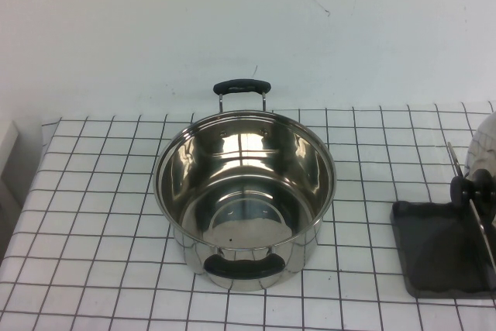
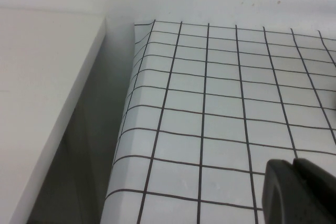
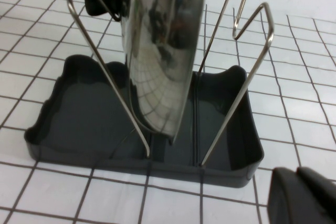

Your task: Put pot lid on rack

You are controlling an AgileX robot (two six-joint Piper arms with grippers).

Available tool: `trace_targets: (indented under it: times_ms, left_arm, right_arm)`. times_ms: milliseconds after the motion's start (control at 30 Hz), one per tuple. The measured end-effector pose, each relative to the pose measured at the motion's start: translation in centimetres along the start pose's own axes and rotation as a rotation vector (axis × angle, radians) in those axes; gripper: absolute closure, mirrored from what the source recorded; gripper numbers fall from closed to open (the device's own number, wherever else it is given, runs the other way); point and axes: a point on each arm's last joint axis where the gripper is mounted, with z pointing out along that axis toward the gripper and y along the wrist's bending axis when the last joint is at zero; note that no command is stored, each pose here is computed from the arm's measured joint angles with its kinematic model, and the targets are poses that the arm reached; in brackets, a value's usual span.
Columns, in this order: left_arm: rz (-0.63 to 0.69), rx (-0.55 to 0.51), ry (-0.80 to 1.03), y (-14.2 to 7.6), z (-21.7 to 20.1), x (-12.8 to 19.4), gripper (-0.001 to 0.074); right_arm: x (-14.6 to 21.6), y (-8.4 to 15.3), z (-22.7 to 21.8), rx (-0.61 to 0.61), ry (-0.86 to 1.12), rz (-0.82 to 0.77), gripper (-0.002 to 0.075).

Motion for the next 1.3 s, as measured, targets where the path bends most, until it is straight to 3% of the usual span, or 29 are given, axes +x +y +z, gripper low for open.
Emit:
trace_targets:
  times_ms: [1300]
  left_arm:
    - [-0.009,0.001,0.0,-0.01,0.0,0.0,0.0737]
  right_arm:
    - [0.0,0.0,0.0,0.0,0.0,0.0,0.0729]
